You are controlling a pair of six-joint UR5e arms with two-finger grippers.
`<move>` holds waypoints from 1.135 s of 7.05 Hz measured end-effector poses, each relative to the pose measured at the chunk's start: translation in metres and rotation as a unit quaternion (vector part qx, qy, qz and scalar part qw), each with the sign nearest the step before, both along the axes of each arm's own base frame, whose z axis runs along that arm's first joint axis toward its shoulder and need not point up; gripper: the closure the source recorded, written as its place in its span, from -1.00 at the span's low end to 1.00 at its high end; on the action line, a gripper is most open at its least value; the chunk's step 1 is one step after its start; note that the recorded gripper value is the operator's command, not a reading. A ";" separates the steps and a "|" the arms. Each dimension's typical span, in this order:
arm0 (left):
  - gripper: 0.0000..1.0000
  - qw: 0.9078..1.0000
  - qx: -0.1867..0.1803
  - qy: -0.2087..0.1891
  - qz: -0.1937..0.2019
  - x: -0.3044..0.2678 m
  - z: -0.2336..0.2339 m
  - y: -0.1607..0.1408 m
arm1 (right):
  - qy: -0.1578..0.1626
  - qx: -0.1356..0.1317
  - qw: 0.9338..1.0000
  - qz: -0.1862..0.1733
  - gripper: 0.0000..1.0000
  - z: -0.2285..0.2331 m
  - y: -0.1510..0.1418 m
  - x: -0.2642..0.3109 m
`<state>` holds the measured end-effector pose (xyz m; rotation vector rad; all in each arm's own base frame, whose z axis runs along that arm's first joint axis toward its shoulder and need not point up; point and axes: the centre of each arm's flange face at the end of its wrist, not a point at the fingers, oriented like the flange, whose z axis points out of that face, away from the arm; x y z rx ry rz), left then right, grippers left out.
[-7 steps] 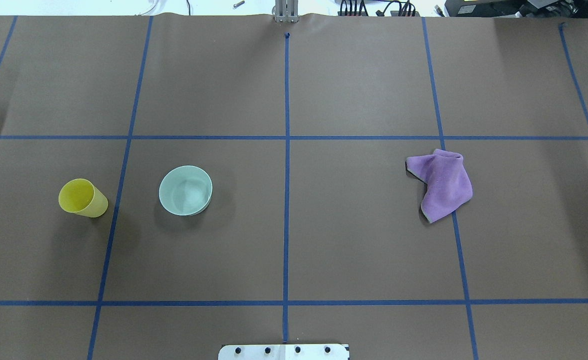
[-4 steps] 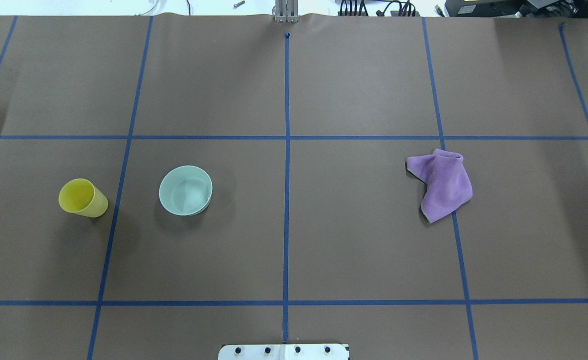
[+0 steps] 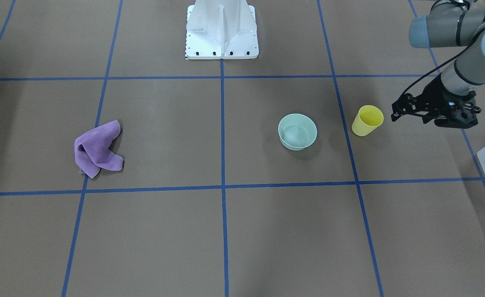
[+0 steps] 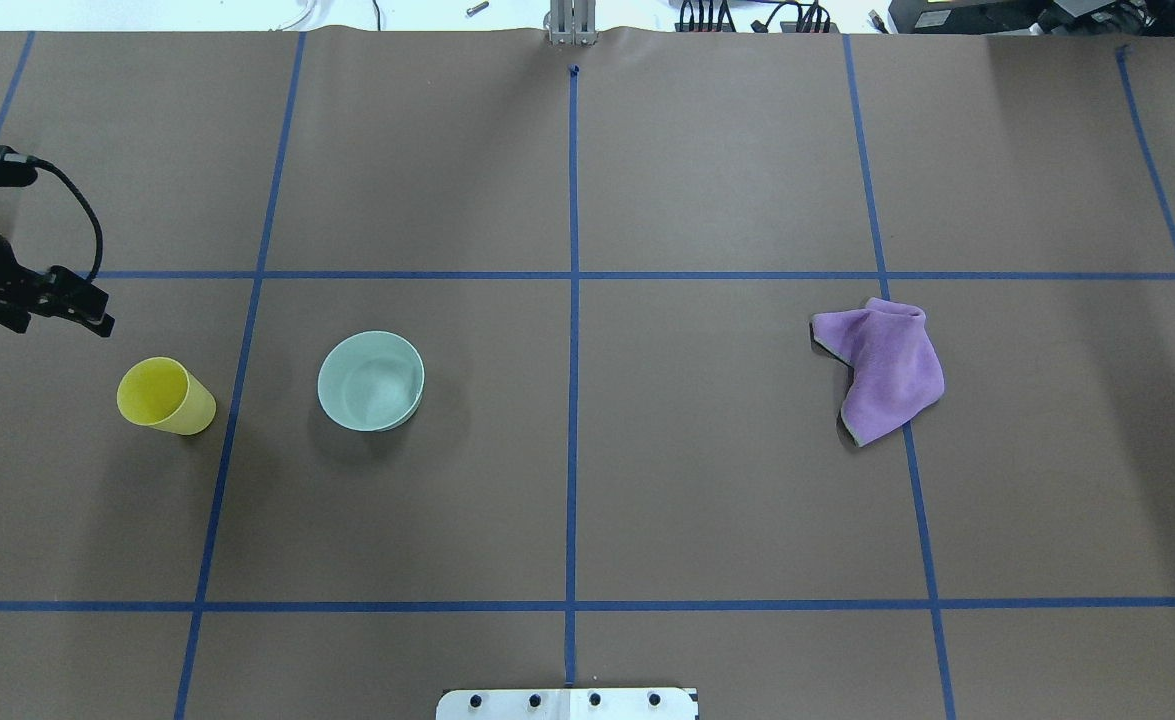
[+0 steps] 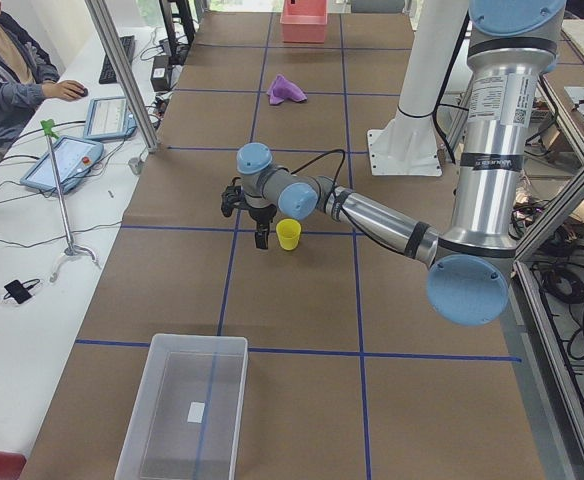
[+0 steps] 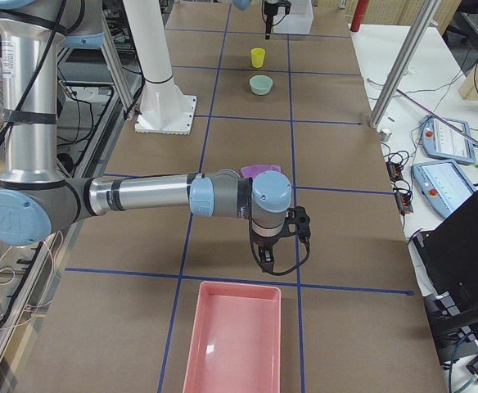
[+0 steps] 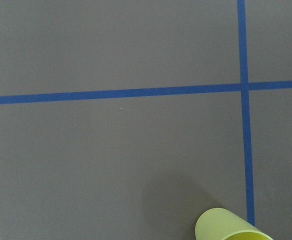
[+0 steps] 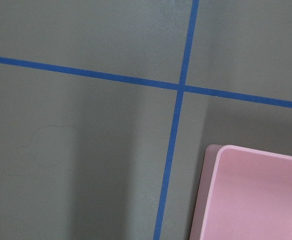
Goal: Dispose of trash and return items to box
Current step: 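Reach the left gripper down to the yellow cup and grasp it, then lift the cup into the clear bin while the right arm reaches out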
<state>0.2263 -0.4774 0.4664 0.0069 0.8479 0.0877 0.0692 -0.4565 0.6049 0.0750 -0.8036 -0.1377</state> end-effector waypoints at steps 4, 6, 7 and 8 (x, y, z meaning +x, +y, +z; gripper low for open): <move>0.49 1.000 0.012 -0.017 0.013 0.054 0.015 0.026 | 0.001 -0.002 1.000 -0.007 -1.00 0.003 0.000 -0.006; 1.00 1.000 0.010 -0.019 0.012 0.057 0.019 0.027 | 0.001 -0.002 1.000 -0.007 -1.00 0.002 0.000 -0.007; 1.00 1.000 0.008 -0.019 0.012 0.058 0.020 0.027 | 0.001 -0.002 1.000 -0.007 -1.00 0.002 0.000 -0.006; 1.00 1.000 0.005 -0.016 0.015 0.059 0.020 0.027 | 0.001 -0.001 1.000 -0.007 -1.00 0.001 -0.001 -0.007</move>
